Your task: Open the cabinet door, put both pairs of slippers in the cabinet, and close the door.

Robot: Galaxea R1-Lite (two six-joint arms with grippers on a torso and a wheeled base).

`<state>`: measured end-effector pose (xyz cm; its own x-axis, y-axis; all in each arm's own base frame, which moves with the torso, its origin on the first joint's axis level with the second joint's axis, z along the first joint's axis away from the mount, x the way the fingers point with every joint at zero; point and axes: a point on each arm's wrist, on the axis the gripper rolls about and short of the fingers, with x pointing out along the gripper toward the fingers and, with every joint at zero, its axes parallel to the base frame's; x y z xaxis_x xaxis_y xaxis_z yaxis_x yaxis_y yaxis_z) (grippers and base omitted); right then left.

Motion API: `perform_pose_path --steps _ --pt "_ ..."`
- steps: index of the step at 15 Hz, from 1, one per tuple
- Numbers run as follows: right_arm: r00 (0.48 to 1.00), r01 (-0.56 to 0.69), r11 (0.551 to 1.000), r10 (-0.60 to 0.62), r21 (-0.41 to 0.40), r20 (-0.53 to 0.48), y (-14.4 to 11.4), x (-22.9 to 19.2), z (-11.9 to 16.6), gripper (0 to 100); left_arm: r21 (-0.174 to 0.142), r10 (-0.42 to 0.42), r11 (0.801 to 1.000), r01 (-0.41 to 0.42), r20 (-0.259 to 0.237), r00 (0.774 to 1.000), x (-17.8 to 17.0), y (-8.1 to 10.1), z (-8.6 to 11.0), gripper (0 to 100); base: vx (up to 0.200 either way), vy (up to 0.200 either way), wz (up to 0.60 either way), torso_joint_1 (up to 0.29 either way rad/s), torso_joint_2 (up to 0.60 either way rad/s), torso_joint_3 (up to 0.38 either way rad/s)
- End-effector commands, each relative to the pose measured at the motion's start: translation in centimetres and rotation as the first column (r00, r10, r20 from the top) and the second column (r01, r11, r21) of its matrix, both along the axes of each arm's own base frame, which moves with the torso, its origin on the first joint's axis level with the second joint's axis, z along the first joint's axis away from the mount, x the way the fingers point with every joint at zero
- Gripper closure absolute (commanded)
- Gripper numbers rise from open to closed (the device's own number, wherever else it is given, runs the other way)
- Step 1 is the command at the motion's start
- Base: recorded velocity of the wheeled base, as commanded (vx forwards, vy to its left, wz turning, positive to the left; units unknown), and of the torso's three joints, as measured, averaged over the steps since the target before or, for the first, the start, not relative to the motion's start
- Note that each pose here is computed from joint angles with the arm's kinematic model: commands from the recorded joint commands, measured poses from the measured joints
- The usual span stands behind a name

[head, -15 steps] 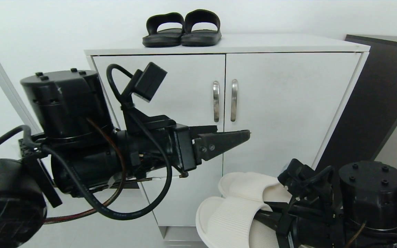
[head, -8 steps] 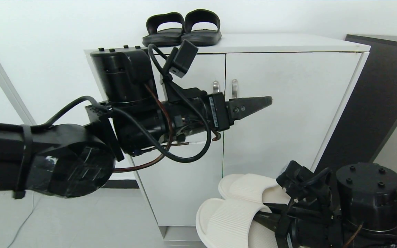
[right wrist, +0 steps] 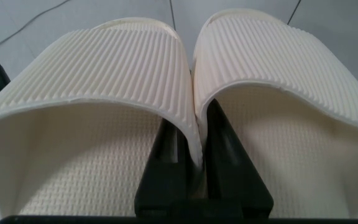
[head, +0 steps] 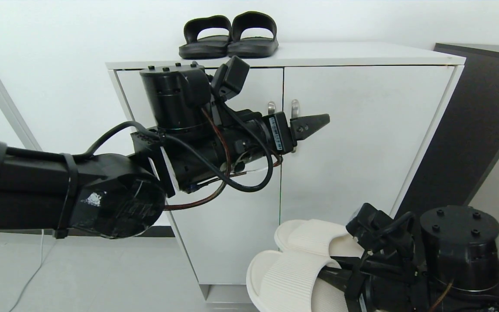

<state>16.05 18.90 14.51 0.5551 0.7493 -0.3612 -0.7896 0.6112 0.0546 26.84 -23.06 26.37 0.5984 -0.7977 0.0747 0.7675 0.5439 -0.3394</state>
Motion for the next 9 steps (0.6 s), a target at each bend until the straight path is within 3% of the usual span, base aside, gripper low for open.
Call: perform_pose_path --steps 1,4,9 --pt "1.0 0.0 1.0 0.0 -0.001 0.0 0.0 0.0 0.0 100 -0.001 0.006 1.0 -0.006 0.001 1.0 0.1 0.1 0.0 0 0.0 0.0 0.0 0.0 0.0 0.0" --pt "1.0 -0.002 1.0 0.002 -0.002 0.001 0.0 0.0 0.0 100 0.008 0.025 1.0 -0.025 -0.01 1.0 1.0 0.2 -0.5 0 0.0 0.0 0.0 0.0 0.0 0.0" --pt "1.0 0.0 1.0 0.0 -0.003 -0.002 0.0 0.0 -0.1 100 0.023 0.029 0.999 -0.029 -0.027 0.999 3.0 -1.1 -1.7 0 0.0 0.0 0.0 0.0 0.0 0.0"
